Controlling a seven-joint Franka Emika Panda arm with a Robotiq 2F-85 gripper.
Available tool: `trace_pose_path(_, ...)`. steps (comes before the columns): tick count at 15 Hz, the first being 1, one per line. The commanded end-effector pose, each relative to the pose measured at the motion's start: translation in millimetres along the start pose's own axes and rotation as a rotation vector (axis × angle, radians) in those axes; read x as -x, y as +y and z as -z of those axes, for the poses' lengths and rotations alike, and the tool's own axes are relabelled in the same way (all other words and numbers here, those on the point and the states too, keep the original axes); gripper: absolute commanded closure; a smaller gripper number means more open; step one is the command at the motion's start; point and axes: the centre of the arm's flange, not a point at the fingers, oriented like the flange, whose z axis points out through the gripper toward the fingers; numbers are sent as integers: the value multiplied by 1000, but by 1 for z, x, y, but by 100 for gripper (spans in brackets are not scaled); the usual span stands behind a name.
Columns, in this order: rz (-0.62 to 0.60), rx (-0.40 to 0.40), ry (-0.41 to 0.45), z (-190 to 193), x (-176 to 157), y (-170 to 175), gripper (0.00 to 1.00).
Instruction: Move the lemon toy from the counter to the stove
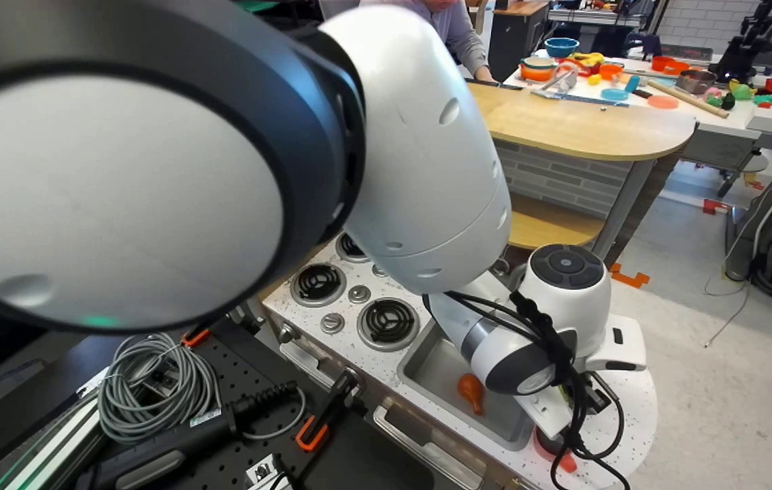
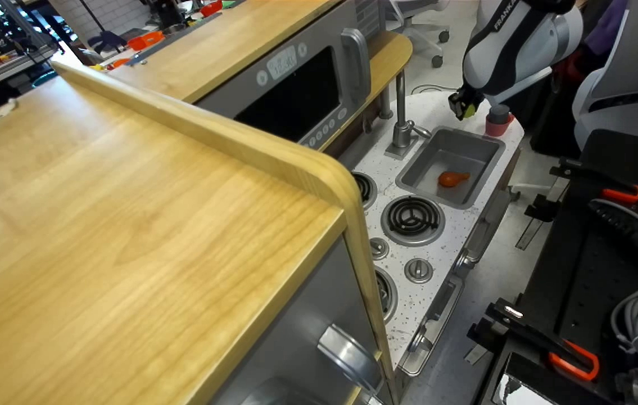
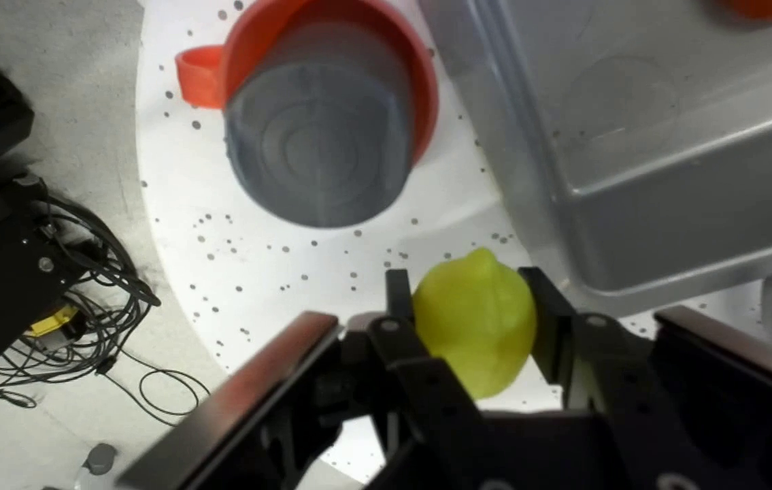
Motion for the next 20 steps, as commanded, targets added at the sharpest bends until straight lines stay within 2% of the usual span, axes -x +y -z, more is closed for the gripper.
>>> trace_pose_path(1,43,-68,51,70,35,-3,83)
trace_pose_path(5,138,-142,77,100,59,-33,83)
trace_pose_path(9,216,-282,-24,107,97,-76,83)
trace_pose_path(12,255,-356,-75,99,117,-106,83)
trace_pose_path(16,328,-367,-138,85,126,-132,83)
trace_pose_path(20,506,-396,-264,69,137,-150,83)
